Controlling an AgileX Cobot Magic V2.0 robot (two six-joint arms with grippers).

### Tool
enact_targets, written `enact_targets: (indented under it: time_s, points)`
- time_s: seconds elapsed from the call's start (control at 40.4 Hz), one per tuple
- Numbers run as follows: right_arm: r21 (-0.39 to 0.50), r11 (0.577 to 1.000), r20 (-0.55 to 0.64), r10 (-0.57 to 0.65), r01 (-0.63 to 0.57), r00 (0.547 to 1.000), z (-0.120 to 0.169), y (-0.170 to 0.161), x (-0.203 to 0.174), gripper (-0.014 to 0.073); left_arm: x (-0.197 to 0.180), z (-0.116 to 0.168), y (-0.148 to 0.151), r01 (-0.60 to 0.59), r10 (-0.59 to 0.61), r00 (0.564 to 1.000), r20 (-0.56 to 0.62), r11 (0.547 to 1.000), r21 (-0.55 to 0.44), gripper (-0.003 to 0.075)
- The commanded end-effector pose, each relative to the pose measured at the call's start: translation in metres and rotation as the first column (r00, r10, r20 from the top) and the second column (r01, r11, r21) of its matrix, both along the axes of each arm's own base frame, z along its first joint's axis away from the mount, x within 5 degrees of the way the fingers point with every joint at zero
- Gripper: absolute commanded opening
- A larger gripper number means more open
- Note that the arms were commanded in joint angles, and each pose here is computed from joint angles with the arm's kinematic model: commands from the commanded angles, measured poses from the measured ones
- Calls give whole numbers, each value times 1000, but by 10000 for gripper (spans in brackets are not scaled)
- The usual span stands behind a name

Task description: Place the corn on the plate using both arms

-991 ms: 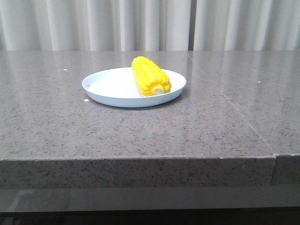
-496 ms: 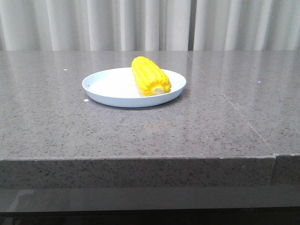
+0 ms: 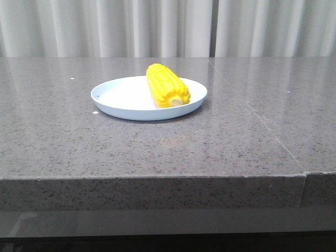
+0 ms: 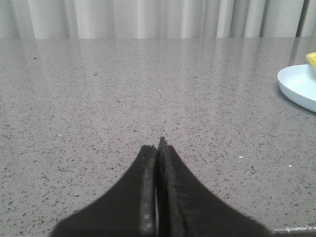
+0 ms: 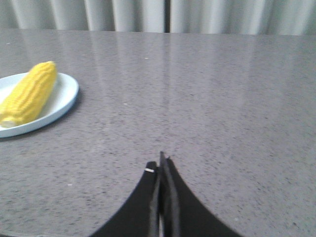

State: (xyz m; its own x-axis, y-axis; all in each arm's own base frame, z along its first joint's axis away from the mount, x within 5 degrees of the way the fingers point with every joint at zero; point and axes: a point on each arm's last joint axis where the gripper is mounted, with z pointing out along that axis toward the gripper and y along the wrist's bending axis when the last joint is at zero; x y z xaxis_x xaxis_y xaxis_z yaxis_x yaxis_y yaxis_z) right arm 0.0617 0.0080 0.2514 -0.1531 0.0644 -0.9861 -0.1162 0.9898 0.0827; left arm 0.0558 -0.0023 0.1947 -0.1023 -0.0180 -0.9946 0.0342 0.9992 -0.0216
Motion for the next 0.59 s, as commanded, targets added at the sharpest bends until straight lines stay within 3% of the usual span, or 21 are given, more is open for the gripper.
enact_targets:
  time_s: [0.0,0.248,0.57]
  points:
    - [-3,998,129,-60,61,990,-3,-4,0,-91,-1,8,0,-5,7,995,102,1000,-15,-20]
    - [65,984,117,-174,168,978,-52,-10,-7,-91,-1,8,0,-5,7,995,100,1000,-15,-20]
    - [50,984,56,-174,171,983,-57,-10,-7,-91,-1,8,0,-5,7,995,100,1000,-15,-20]
